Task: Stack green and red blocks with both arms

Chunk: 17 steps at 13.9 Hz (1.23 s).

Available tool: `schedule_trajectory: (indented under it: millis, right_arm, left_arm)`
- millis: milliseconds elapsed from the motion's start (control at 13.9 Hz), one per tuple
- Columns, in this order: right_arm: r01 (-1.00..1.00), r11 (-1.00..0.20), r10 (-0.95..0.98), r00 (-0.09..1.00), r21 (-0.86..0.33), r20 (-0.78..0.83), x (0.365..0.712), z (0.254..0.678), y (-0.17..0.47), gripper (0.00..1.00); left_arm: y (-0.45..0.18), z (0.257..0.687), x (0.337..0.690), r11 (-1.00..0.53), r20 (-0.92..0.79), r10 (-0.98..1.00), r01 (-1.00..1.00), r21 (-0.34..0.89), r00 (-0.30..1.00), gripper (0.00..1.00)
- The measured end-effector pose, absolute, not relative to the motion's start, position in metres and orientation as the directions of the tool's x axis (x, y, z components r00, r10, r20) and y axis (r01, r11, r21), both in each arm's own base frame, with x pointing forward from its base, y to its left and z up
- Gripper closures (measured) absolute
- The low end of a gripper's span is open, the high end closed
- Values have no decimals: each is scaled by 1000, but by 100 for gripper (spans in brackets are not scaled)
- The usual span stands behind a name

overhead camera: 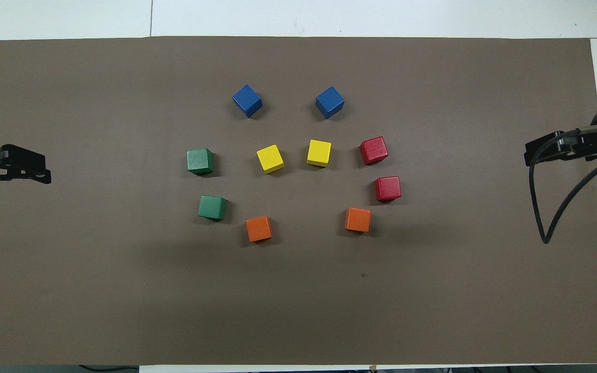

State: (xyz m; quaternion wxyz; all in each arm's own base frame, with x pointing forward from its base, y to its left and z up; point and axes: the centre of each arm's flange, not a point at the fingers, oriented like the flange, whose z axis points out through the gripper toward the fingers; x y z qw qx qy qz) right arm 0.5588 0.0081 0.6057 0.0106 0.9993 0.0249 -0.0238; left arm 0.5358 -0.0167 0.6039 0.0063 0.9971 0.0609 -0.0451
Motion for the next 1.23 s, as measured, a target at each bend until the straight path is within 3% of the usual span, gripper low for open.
schedule_trajectory:
  millis: [433, 938, 1227]
  right_arm:
    - [50, -999, 49, 998, 20, -48, 559, 606, 8, 0]
    - [22, -1000, 21, 998, 21, -54, 559, 600, 27, 0]
    - [-10, -1000, -11, 999, 25, -32, 560, 579, 106, 0]
  left_arm:
    - [-54, 581, 539, -997, -42, 59, 61, 50, 997, 0]
    - [-200, 446, 513, -981, -30, -181, -179, 71, 983, 0]
    - [-213, 389, 499, -977, -20, -205, -203, 68, 979, 0]
